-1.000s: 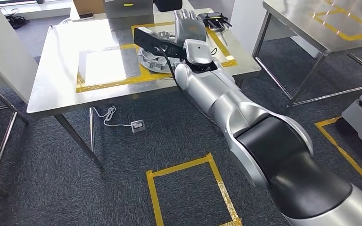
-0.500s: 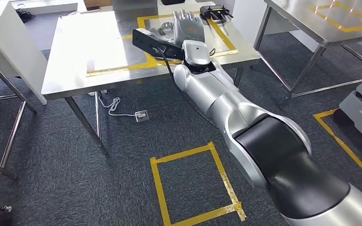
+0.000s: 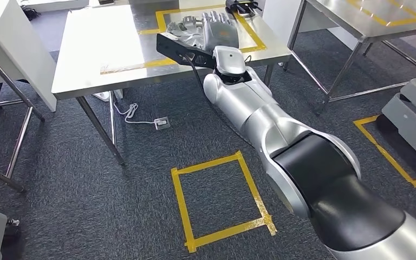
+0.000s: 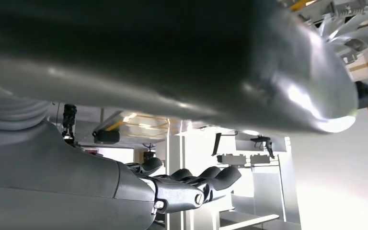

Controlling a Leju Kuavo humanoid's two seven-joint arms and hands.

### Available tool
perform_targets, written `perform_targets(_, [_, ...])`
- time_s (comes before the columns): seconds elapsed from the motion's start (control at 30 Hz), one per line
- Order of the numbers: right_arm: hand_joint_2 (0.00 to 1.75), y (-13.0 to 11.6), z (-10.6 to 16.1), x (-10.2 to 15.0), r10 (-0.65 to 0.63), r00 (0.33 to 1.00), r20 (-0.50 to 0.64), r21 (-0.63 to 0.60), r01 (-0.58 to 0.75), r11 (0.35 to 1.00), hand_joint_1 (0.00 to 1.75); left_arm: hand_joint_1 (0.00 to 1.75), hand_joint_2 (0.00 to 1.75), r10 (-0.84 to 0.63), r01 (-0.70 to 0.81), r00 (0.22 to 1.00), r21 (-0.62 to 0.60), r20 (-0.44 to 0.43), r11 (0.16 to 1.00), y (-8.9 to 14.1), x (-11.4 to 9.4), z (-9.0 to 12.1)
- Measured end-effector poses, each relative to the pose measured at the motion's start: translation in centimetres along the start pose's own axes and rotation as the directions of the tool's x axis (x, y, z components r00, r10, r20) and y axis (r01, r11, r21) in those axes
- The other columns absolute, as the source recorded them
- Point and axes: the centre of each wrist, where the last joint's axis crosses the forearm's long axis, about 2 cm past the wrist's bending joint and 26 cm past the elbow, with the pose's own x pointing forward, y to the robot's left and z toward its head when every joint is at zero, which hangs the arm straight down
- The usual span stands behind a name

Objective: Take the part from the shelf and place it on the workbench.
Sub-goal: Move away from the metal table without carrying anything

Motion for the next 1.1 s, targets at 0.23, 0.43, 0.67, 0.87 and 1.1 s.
perform_targets(0.23, [0.00,0.5,0.2,0.4,-0.006,1.000,0.006,0.012,0.006,1.000,0.00,0.00,0.00,0.002,-0.002,1.000,0.003,0.001,1.000,0.1,-0.2,0.1])
perform_targets(0.43, [0.00,0.7,0.2,0.4,-0.019,1.000,0.003,0.011,0.019,1.000,0.00,0.00,0.00,0.002,-0.002,1.000,0.005,-0.002,1.000,0.3,-0.2,0.1])
perform_targets(0.67, [0.00,0.8,0.2,-0.2,-0.063,0.998,-0.022,0.005,0.063,0.998,0.00,0.00,0.00,0.003,-0.003,1.000,0.004,-0.012,1.000,0.2,-0.3,0.1])
perform_targets(0.87, [0.00,1.0,0.3,-1.1,-0.064,0.997,-0.046,-0.006,0.064,0.998,0.00,0.00,0.00,0.002,-0.002,1.000,0.003,-0.014,1.000,0.2,-0.4,0.1])
perform_targets(1.1, [0.00,1.1,0.3,-1.4,-0.014,0.998,-0.056,0.005,0.015,1.000,0.00,0.00,0.00,-0.006,0.006,1.000,0.002,-0.012,1.000,0.2,-0.2,0.1])
